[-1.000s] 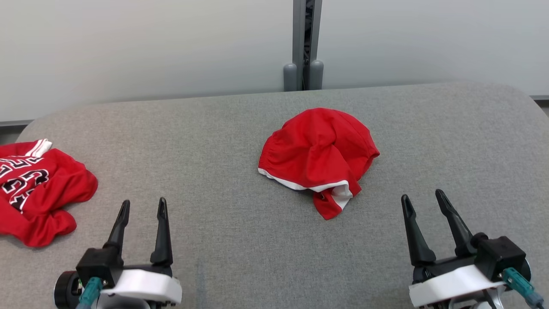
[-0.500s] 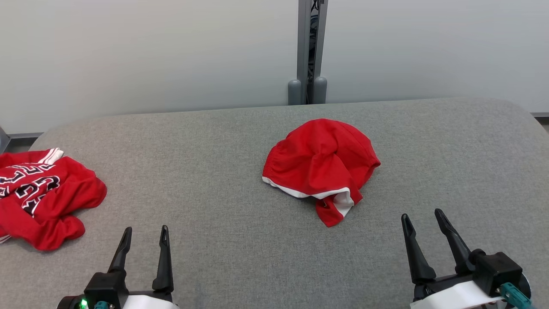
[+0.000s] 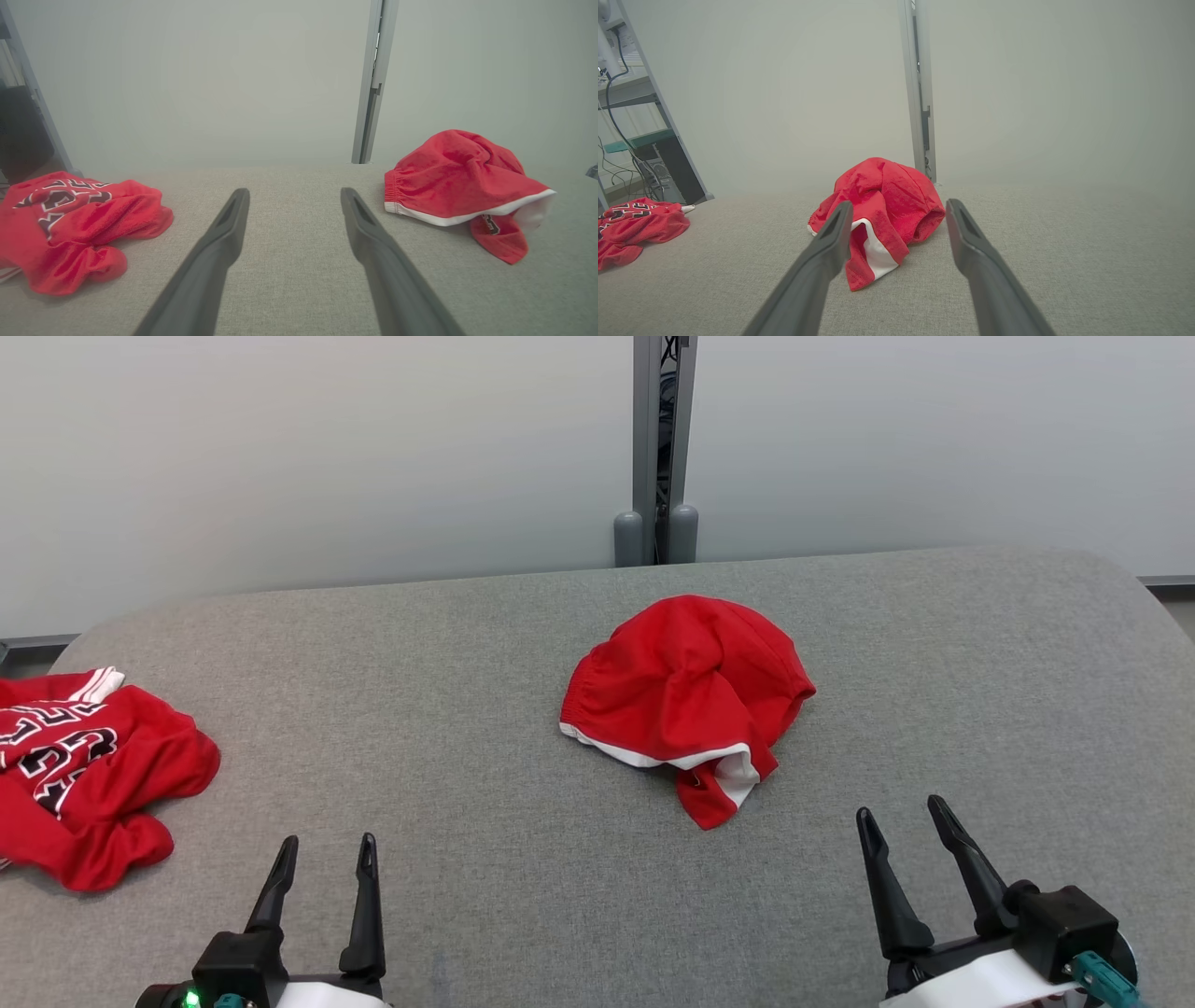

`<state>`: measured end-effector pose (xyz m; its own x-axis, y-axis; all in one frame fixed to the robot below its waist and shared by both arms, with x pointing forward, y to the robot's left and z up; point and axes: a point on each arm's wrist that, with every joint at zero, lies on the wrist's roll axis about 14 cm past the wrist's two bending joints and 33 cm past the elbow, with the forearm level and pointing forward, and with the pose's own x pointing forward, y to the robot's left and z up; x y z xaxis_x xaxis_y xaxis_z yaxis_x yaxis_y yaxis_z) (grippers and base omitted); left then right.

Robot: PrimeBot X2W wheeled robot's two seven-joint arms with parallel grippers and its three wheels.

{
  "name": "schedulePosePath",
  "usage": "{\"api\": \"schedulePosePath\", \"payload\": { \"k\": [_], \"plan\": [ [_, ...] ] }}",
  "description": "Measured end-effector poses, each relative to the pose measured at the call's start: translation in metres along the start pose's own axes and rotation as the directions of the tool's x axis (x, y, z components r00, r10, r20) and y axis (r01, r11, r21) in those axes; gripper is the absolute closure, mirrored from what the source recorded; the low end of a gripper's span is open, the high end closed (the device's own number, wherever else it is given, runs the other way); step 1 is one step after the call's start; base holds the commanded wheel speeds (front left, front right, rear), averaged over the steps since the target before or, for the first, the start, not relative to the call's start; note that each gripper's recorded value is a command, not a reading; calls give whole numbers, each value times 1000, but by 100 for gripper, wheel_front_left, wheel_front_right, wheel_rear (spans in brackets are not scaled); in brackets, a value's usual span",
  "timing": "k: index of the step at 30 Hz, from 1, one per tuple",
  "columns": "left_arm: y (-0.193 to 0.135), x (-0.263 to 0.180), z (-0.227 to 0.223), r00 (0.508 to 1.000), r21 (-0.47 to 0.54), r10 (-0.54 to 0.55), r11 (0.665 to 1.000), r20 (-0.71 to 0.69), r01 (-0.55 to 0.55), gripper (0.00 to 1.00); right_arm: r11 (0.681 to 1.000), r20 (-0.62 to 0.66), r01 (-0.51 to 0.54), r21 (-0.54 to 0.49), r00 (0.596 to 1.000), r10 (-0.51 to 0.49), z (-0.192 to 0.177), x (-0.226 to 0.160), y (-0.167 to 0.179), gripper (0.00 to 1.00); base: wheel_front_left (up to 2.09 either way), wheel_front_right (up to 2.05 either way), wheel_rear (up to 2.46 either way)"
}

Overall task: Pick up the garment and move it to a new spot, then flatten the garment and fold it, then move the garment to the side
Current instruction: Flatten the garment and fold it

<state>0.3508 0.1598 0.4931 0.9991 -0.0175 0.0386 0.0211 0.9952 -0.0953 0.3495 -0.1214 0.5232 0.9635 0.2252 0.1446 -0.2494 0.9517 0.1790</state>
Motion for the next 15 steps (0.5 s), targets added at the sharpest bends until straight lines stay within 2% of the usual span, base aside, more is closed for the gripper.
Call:
{"api": "schedulePosePath", "payload": {
  "k": [5,10,15],
  "plan": [
    [-7,2,-4,1000,-23,-27,999,-11,27,0,1000,-5,-3,0,1000,3,-2,-1,1,0,0,0,0],
    [-46,18,-23,978,-83,-194,979,-71,188,0,1000,-3,-12,-2,1000,12,-1,5,1,0,0,0,0],
    [-83,54,-32,940,-92,-324,945,-109,315,0,1000,-2,-14,-10,1000,14,0,14,-4,0,0,0,0]
  ]
}}
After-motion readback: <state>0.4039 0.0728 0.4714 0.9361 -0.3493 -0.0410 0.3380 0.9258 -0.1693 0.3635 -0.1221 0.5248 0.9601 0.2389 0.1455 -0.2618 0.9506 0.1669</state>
